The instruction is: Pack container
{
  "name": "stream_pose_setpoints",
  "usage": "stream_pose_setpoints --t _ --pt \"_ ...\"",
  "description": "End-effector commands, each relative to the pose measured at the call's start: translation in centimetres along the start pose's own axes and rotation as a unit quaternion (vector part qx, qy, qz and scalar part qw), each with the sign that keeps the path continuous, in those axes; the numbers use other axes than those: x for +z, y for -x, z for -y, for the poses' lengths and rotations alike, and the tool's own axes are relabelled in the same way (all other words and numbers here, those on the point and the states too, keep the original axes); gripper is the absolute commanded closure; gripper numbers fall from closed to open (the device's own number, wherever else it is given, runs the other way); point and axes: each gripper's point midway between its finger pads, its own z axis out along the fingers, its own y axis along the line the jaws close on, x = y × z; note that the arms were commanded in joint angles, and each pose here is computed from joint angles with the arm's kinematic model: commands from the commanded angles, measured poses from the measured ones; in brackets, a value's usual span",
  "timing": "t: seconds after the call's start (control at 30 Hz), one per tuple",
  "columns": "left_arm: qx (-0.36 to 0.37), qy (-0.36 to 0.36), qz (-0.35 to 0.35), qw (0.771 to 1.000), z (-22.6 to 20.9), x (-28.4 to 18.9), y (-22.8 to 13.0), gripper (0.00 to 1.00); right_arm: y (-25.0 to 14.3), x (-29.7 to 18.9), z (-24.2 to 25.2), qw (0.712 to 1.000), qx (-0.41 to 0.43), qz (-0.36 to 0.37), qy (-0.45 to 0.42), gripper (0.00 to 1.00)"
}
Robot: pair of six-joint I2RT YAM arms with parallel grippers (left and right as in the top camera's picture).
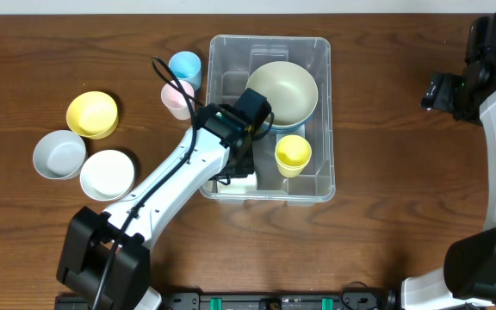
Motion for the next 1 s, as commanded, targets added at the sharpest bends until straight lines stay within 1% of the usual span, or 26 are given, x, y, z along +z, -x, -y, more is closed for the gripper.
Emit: stream_pose_setpoints --t 0.0,0.13,0.33,0.63,0.87,0.97 --pt "-0.049 0.017 0.006 0.999 -0.8 0.1 0.1 0.64 0.5 -0.9 0.3 1.000 0.014 0.014 0.002 0.01" --pt "-0.064 0.020 0.007 0.998 -1.0 0.2 0.0 0.64 0.5 -0.9 0.3 1.000 0.014 0.014 0.002 0.01" --pt "-0.068 0.022 0.005 0.997 -1.0 0.3 -0.1 0.64 0.5 -0.9 0.3 1.000 0.014 0.014 0.002 0.01" --pt "-0.083 0.031 -0.005 0.996 -2.1 2.2 -0.6 0.64 0.5 -0.9 0.3 1.000 0.014 0.014 0.002 0.01" --pt "-0.075 0.025 -0.004 0.997 -2.0 2.3 -0.4 0.64 0.5 -0.9 0.3 1.000 0.014 0.014 0.002 0.01" --pt "-0.066 0.010 -0.011 0.998 -1.4 2.3 -0.6 0.64 0.5 -0.9 0.3 1.000 0.014 0.014 0.002 0.01"
